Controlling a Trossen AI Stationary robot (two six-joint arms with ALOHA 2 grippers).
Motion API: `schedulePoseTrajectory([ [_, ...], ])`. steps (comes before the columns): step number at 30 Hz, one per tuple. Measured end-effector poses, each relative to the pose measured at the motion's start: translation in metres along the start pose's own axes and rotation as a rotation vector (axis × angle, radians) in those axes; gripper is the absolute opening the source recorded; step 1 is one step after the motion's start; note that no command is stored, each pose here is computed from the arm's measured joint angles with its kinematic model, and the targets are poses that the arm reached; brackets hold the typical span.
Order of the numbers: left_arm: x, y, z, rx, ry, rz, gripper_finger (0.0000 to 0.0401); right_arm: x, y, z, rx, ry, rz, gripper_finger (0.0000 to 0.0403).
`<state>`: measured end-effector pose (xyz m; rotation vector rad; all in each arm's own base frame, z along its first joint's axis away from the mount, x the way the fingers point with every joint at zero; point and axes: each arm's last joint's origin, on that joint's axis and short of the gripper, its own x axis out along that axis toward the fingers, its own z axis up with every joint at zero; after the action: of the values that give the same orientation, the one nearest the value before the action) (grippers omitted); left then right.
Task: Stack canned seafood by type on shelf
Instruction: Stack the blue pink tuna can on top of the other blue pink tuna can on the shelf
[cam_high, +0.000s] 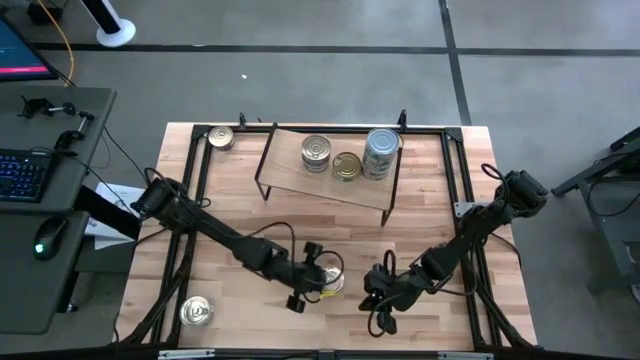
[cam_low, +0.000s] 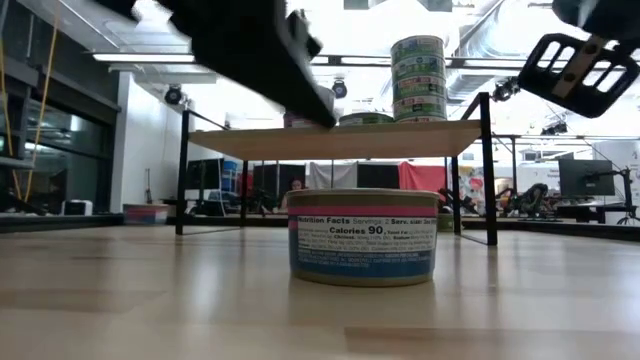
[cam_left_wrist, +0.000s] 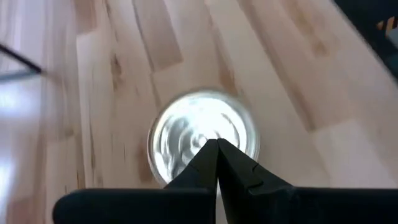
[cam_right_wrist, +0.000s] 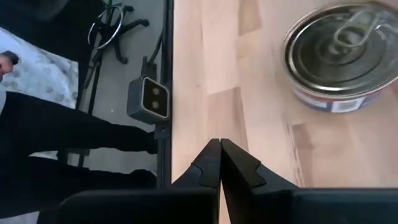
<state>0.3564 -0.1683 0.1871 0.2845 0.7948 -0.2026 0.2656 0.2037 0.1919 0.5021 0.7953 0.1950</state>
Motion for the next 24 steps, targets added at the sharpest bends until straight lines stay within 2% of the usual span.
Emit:
schedulePoseTrajectory([
  [3,0.0,0.0,-0.015,-0.033,-0.001,0.012,0.0,0.003,-0.009,0.004,0.012,0.028,-0.019,0.0],
  [8,0.01,-0.005,-0.04,-0.083,-0.013,0.032,0.0,0.018,-0.031,0.004,-0.026,0.091,-0.113,0.0],
  [12,0.01,-0.01,-0.041,-0.071,-0.027,0.041,0.0,0.032,-0.045,0.002,-0.113,0.109,-0.176,0.0],
  [16,0.011,-0.012,-0.042,-0.055,-0.024,0.039,0.0,0.038,-0.052,0.001,-0.284,0.097,-0.246,0.0],
  [19,0.011,-0.012,-0.041,-0.057,-0.033,0.04,0.0,0.042,-0.058,0.001,-0.405,0.132,-0.244,0.0],
  [24,0.012,-0.011,-0.04,-0.053,-0.044,0.041,0.0,0.045,-0.066,0.005,-0.42,0.138,-0.264,0.0],
])
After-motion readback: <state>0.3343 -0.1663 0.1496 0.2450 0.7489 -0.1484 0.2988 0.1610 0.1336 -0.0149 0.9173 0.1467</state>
